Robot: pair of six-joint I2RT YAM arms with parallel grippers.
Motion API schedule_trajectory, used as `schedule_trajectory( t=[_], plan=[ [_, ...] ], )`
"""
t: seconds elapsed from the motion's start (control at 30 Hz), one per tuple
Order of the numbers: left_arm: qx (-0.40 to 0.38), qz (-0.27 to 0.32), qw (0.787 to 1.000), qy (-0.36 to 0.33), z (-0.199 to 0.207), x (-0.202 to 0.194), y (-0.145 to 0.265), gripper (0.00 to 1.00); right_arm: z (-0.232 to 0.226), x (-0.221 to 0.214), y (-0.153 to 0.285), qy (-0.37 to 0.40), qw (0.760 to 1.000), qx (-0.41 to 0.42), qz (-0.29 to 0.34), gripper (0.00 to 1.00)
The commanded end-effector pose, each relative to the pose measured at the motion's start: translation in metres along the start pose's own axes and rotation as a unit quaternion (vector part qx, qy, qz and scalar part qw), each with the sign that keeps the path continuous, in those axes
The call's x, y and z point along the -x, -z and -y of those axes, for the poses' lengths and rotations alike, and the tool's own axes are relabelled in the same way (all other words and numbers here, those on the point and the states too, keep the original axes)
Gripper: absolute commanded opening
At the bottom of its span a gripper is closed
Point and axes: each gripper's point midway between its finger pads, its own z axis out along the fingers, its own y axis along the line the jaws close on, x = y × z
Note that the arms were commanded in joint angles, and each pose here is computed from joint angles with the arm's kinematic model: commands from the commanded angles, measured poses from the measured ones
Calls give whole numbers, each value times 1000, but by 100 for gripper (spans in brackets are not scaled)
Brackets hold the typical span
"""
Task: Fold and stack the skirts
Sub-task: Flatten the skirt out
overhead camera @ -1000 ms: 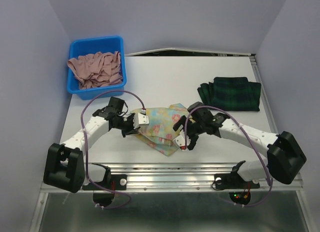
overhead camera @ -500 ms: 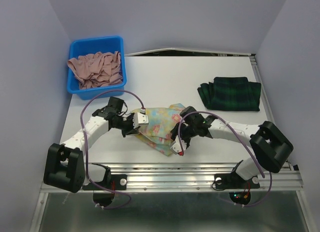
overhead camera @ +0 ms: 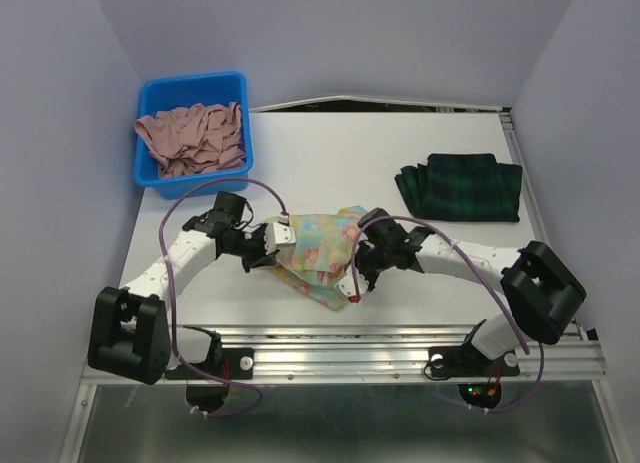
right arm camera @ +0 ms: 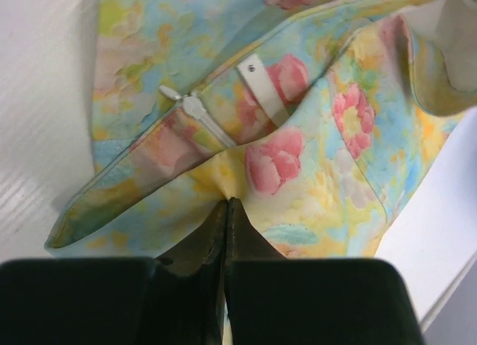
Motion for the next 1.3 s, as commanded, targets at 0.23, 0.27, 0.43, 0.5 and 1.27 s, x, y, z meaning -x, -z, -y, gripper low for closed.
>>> schedule_trajectory(
  t=[0.23, 0.27, 0.43, 0.5, 1.27],
  plan=[
    [75, 63, 995, 6, -45, 35, 58, 0, 146, -10, 124, -276, 932, -229, 46, 1],
    [77, 67, 995, 10, -47, 36, 62, 0, 151, -17, 135, -297, 922, -243, 48, 1],
    [99, 106, 989, -2, -55, 59, 91, 0, 169, -54, 206, -437, 836, -324, 81, 1],
    [111, 126, 986, -7, -58, 71, 106, 0, 167, -68, 233, -492, 791, -349, 100, 1],
    [260, 294, 917, 64, -94, 176, 234, 0, 175, -60, 385, -596, 571, -520, 220, 1]
  ],
)
